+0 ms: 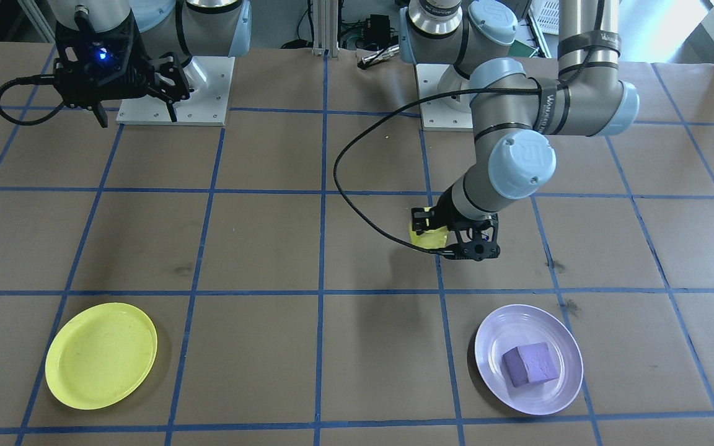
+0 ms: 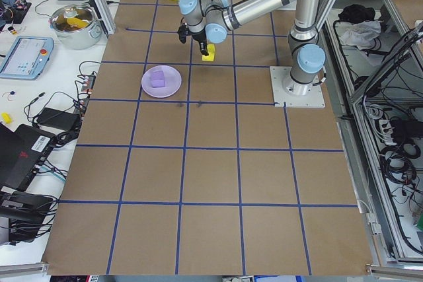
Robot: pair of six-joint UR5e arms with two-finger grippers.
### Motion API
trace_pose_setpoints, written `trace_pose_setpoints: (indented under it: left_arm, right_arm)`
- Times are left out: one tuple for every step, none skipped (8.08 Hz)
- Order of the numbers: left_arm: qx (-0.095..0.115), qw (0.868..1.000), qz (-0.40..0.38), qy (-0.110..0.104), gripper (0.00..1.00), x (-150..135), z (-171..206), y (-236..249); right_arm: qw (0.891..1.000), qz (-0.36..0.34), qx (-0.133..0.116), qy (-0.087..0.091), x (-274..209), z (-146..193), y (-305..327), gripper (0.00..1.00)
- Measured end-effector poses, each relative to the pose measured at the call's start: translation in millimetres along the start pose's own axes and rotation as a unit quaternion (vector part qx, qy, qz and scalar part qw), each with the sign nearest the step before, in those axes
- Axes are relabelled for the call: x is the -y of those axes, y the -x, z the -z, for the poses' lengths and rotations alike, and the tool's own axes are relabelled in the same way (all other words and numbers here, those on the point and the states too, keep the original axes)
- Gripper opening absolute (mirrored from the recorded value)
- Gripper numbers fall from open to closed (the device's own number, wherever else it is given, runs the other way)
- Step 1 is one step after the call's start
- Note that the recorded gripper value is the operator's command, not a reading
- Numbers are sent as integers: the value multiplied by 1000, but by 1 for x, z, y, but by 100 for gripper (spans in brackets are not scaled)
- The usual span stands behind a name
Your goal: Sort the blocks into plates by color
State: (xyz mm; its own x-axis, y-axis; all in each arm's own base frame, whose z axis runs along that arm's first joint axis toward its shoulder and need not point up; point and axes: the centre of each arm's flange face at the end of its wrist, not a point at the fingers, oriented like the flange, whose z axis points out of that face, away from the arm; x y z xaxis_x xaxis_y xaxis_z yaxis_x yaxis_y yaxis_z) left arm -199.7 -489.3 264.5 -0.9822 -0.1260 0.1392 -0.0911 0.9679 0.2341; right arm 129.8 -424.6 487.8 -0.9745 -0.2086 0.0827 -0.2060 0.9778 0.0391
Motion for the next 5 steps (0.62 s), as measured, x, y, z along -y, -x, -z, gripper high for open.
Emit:
trace_pose_setpoints:
  left_arm:
    - [-10,1000,-8,-1,8,-20,-1,-41]
    - [-34,999,-4,9,9,-39,-6,-78]
    - [-58,998,-6,15,10,-52,-11,-107]
    - [-71,997,-10,19,10,-61,-18,-125]
    - [-75,997,-10,24,13,-63,-27,-135]
  right_arm:
    - [1000,0,0,0,0,0,0,100]
    - [1000,-1,0,0,0,0,0,100]
    - [1000,-2,0,1,0,0,0,100]
    - [1000,-3,0,1,-1,0,0,100]
    - [1000,-2,0,0,-1,0,0,100]
